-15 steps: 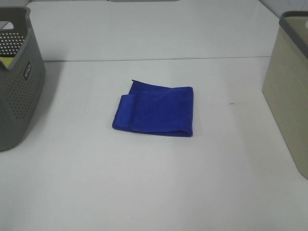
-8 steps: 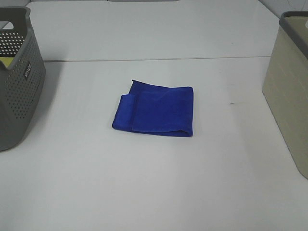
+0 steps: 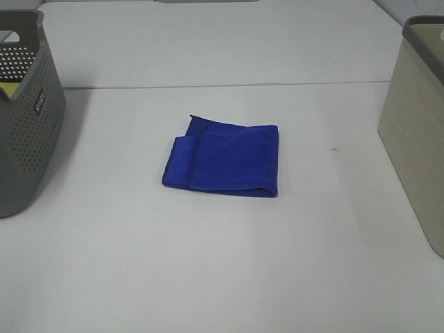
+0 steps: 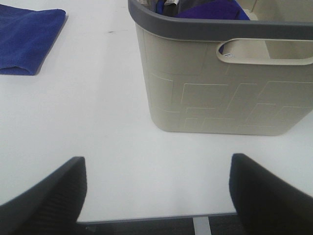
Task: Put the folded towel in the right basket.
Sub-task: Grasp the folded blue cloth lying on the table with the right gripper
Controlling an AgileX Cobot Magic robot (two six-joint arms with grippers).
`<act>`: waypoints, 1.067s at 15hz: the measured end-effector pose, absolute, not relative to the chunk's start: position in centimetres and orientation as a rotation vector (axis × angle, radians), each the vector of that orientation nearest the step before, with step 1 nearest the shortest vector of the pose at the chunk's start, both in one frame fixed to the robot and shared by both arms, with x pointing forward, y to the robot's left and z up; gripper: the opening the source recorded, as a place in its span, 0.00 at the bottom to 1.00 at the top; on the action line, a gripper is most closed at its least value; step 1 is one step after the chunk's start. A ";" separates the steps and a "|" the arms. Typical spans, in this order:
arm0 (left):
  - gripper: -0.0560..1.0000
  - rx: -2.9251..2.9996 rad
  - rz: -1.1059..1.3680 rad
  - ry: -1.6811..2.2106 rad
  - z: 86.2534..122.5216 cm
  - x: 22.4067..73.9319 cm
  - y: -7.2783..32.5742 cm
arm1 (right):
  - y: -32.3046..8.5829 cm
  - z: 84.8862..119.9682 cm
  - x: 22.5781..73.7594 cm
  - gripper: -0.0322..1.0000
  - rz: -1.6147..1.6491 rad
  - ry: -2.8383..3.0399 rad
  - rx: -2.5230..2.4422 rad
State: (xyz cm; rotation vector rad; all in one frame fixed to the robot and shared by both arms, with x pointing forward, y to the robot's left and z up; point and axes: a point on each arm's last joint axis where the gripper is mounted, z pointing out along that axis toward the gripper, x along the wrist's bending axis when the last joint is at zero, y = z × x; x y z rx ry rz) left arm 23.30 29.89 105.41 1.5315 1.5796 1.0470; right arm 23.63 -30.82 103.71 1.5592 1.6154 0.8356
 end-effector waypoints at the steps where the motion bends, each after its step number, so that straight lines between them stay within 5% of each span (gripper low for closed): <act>1: 0.99 1.532 1.047 1.580 105.4 23.3 29.9 | -30.8 103.7 23.6 0.81 0.836 1.615 1.559; 16: 0.99 1.532 1.047 1.580 105.4 23.3 29.9 | -30.8 103.7 23.6 0.82 0.836 1.615 1.559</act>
